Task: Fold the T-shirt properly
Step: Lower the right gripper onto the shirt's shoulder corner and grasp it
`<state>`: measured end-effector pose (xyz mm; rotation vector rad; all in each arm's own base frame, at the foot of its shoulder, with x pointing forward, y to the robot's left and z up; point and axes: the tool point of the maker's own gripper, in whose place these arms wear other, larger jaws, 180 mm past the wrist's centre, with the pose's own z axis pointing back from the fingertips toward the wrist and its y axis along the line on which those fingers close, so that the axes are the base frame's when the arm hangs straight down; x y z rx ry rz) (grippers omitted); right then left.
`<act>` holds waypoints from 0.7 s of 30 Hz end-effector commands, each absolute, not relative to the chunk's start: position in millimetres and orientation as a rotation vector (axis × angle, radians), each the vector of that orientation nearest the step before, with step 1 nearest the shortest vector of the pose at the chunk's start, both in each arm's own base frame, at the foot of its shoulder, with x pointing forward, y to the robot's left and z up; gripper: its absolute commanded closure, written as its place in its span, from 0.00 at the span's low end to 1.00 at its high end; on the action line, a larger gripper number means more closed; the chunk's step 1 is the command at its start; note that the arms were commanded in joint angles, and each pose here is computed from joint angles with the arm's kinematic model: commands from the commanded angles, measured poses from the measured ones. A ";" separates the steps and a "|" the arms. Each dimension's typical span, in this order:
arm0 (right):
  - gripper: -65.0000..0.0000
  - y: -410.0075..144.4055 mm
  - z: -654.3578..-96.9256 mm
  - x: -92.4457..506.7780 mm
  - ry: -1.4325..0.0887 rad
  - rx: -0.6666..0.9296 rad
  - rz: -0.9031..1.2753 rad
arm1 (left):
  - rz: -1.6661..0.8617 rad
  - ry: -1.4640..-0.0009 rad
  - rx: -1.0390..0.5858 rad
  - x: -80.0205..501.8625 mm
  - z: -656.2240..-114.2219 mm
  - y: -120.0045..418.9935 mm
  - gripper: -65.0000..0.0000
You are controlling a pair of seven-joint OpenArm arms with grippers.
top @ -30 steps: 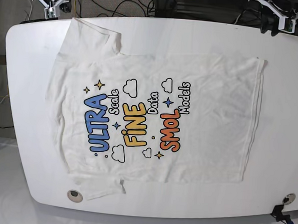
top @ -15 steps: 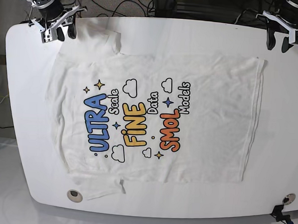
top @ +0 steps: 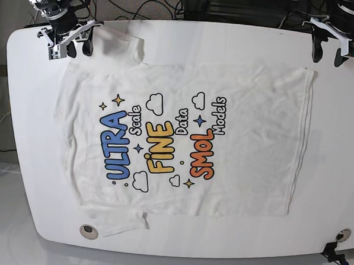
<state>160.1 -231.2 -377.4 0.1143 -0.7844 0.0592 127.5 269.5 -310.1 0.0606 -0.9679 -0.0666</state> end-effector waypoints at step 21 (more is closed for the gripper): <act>0.57 -281.9 -391.3 181.2 -0.771 0.015 0.061 | -0.073 -0.973 0.048 126.3 -306.4 265.1 0.49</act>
